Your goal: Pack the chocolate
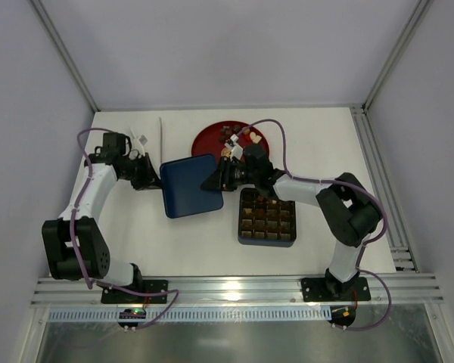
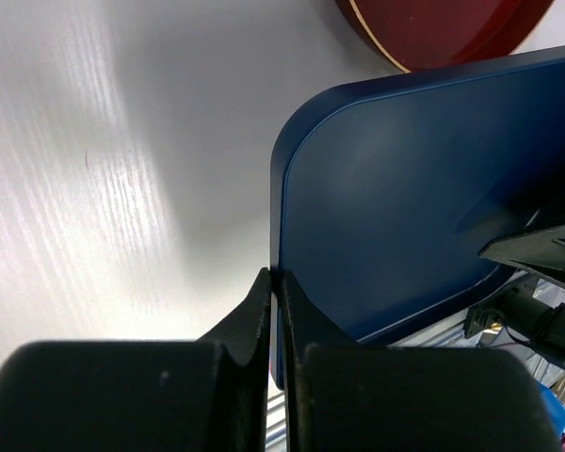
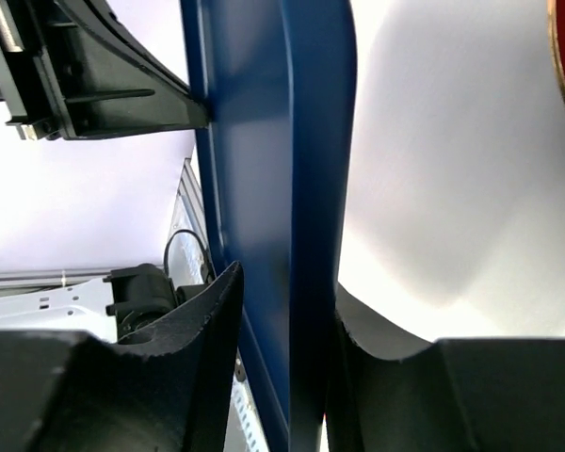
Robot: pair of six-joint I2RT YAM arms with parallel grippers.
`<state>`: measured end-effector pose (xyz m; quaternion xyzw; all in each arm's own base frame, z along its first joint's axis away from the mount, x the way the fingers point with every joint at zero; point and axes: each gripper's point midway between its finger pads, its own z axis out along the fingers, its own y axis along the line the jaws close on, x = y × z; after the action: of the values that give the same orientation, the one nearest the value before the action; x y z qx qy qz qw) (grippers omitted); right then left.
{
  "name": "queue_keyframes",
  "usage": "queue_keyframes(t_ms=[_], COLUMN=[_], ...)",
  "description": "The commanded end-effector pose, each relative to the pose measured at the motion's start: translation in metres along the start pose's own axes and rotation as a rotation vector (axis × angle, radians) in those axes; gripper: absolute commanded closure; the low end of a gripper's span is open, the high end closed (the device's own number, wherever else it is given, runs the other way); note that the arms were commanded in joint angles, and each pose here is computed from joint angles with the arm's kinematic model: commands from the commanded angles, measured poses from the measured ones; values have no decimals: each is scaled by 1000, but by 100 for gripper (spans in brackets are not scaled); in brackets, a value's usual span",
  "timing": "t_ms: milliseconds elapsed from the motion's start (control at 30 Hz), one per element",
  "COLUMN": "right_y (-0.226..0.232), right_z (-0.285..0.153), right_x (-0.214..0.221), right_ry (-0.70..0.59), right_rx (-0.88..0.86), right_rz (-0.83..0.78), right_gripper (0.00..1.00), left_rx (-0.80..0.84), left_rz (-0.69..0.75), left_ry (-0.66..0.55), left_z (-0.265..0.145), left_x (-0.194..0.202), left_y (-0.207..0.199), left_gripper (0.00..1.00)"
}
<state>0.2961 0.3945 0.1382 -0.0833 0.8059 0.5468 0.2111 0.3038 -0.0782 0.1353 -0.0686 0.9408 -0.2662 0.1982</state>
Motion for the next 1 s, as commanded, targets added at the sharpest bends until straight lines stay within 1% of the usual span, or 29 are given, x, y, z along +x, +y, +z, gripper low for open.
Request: queue_keyframes(t_ms=[0,133,200,233,333,367,400,433,500,533,633,700,733,767,833,867,933,967], right_y=[37,41,42,43,45,44,45,49,51,52,54,60,61,61,63,62,60,59], right_z=[-11,-16,-20,-21,-26,-28,-29,-32,-36,-40,-47,-52,-54,-58,-66,-75,-87,-92], right_x=[-12,-14,-16,-16,-18,-17,-17,-19,-20,-22,-26,-29,-31,-34,-38,-47,-54,-58], right_ry=[-33,-36,-38,-37,-38,-35,-32,-35,-36,-41,-46,-52,-50,-59,-60,-80,-74,-77], right_rx=[-92,-89,-86,-86,-81,-77,-79,-89,-94,-95,-98,-108,-98,-87,-61,-49,-9,7], right_rz=[-53,-53,-50,-48,-41,-32,-23,-19,-2,1,22,24,29,30,48,57,98,116], right_gripper=[64,72,79,82,95,96,96,96,96,96,96,96,96,96,96,96,96,96], left_rx=[100,110,101,108,106,108,106,94,91,80,60,49,53,54,44,43,34,-14], left_rz=[36,68,76,102,127,138,141,152,168,174,205,232,253,281,338,385,485,522], left_ry=[-47,-57,-65,-62,-70,-81,-84,-88,-96,-107,-154,-202,-218,-258,-311,-331,-432,-484], left_z=[-18,-21,-22,-23,-27,-30,-30,-30,-33,-35,-45,-56,-60,-71,-81,-82,-99,-104], left_x=[-11,-15,-17,-16,-16,-18,-19,-19,-20,-22,-29,-38,-41,-47,-54,-53,-61,-65], left_y=[-32,-44,-45,-54,-61,-64,-65,-66,-68,-68,-73,-79,-83,-91,-102,-115,-138,-143], left_gripper=[100,100,100,100,100,98,95,85,77,66,45,37,30,27,25,25,25,25])
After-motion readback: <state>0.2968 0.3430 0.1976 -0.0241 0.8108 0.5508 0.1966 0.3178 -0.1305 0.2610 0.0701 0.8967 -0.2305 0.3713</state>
